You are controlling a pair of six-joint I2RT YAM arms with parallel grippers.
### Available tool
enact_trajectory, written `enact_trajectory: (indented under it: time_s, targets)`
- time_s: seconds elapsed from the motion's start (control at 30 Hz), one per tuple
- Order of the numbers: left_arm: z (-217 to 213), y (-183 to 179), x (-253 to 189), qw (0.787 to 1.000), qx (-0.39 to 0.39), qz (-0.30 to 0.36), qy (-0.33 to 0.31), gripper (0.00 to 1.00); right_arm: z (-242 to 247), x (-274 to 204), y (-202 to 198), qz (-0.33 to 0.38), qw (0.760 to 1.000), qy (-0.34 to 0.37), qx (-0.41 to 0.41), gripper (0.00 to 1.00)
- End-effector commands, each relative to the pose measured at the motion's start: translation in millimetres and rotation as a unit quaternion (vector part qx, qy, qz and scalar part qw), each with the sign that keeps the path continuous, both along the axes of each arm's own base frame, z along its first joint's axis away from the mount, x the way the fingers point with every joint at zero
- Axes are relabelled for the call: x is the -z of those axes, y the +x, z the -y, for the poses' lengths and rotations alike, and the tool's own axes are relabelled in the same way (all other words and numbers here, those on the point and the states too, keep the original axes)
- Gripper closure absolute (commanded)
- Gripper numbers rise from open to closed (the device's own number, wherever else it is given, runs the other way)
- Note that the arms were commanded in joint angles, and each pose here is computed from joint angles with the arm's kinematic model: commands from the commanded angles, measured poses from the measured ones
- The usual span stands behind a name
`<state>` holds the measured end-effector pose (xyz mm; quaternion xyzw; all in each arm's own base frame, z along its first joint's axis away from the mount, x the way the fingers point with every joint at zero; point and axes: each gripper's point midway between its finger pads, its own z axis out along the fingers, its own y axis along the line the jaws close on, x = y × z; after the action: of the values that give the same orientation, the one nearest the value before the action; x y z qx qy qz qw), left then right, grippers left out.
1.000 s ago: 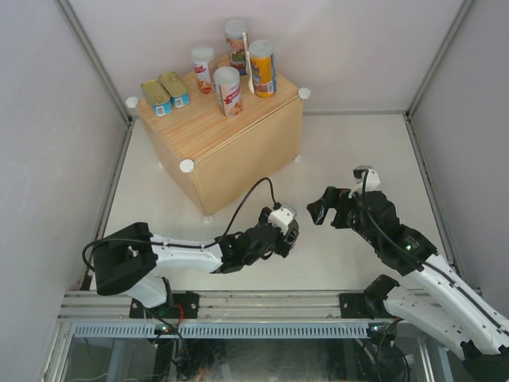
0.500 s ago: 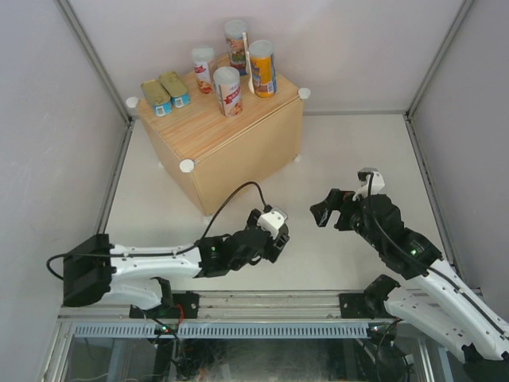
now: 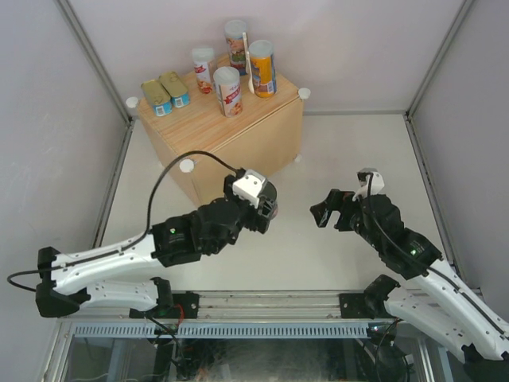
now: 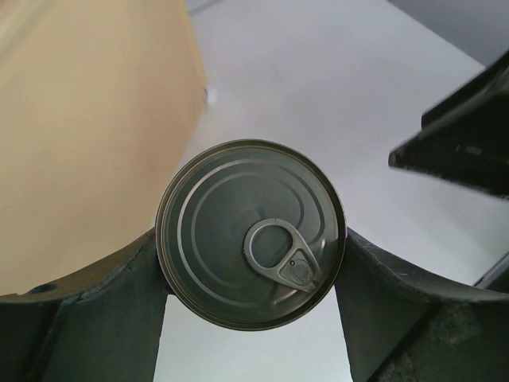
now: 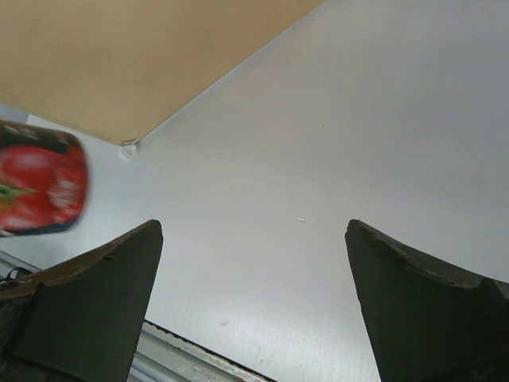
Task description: Place and organize the canned foods onto the counter
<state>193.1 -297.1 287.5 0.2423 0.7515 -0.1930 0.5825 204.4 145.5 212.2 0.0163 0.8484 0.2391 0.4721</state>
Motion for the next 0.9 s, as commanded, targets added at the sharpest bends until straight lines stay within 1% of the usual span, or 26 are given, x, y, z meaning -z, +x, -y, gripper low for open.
enact_trajectory:
  time_s: [0.0,0.3,0.5,0.63,0.87]
  targets:
    - [-39.1,12.0,-116.0,0.993,-0.06,0.075,-0.066,1.0,-3.5,-3.4,6.0,0.005,1.0,0.006,0.002,0.03]
    - [-95.3,31.1,-193.5,0.983,-0.129,0.103,-0.084,1.0,-7.9,-5.0,5.6,0.008,1.0,0.01,-0.002,0.03]
    - [-123.9,51.5,-225.7,0.974,-0.18,0.114,-0.077,1.0,-12.7,-5.9,3.1,0.009,1.0,0.011,-0.008,0.03]
    - [-142.2,68.5,-235.7,0.968,-0.209,0.116,-0.08,1.0,-15.0,-7.1,0.7,0.012,1.0,0.013,-0.012,0.03]
    - [-163.2,108.1,-232.6,0.959,-0.243,0.111,-0.095,1.0,-18.8,-11.7,-3.2,0.018,1.0,0.016,-0.019,0.03]
